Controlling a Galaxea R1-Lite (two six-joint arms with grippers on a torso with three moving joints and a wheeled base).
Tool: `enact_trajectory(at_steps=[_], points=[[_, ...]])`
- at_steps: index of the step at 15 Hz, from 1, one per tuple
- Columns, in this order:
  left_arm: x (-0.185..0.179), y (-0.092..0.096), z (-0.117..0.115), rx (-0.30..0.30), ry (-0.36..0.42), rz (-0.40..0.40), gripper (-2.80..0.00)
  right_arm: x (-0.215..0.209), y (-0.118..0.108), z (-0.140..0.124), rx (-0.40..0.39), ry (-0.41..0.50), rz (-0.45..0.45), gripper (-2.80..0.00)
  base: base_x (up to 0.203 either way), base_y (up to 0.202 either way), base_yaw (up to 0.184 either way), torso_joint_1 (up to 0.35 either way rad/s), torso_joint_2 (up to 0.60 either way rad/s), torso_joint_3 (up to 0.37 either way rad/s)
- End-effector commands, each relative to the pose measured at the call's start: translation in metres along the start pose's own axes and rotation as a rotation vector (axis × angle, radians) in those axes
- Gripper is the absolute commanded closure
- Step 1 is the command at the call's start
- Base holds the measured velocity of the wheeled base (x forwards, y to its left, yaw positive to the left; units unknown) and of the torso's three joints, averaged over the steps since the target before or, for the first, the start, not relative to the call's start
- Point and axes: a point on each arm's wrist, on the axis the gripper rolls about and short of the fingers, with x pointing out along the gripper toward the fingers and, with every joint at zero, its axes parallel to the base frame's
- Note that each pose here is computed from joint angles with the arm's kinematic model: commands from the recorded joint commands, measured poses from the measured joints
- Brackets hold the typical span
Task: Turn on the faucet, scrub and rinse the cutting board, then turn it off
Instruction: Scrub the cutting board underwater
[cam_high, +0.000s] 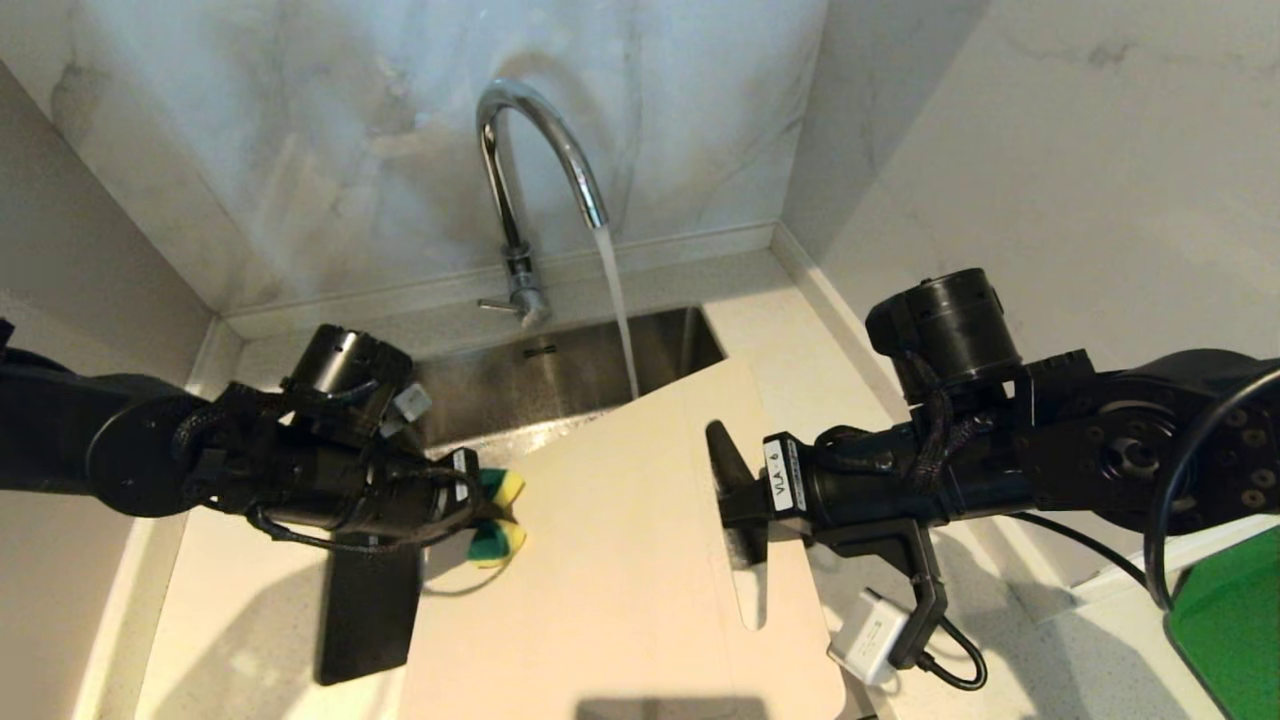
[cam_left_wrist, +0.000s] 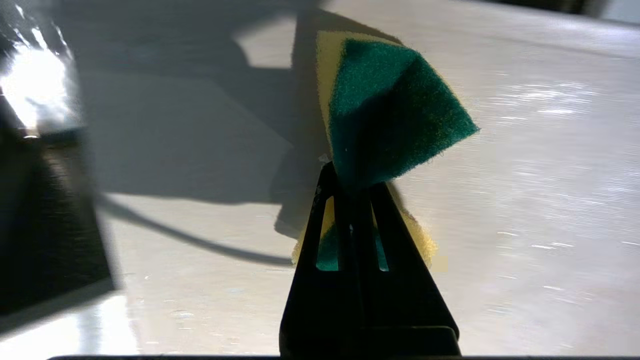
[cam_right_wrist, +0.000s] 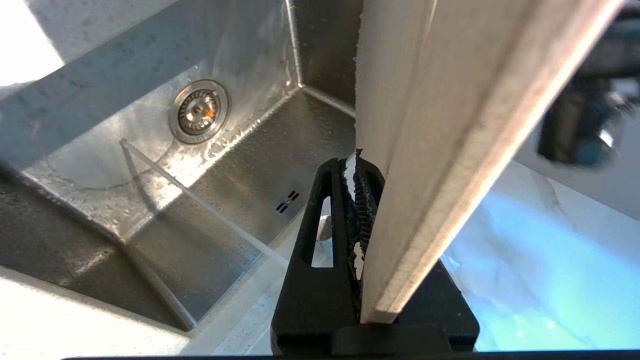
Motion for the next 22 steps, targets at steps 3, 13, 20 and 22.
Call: enact_trajectory(at_steps=[3,13,20,22], points=[[-0.011,0.060,0.012,-0.100,-0.009,0.024,0.00,-0.003,-0.002,0.001,-0.019,0.001,-0.008,0.00,0.000,0.000,0.000,0.000,0.00,0.000],[-0.103,0.076,0.044,-0.086,-0.239,-0.073,0.00,-0.005,-0.003,0.003,-0.019,0.004,-0.010,0.00,0.000,0.000,0.000,0.000,0.00,0.000],[-0.136,-0.065,-0.011,0.083,-0.023,-0.331,0.00,-0.006,-0.004,0.003,-0.018,0.007,-0.011,0.00,0.000,0.000,0.000,0.000,0.00,0.000],[-0.120,-0.099,-0.047,0.157,0.047,-0.317,0.00,-0.006,-0.004,0.003,-0.016,0.008,-0.012,0.00,0.000,0.000,0.000,0.000,0.00,0.000]])
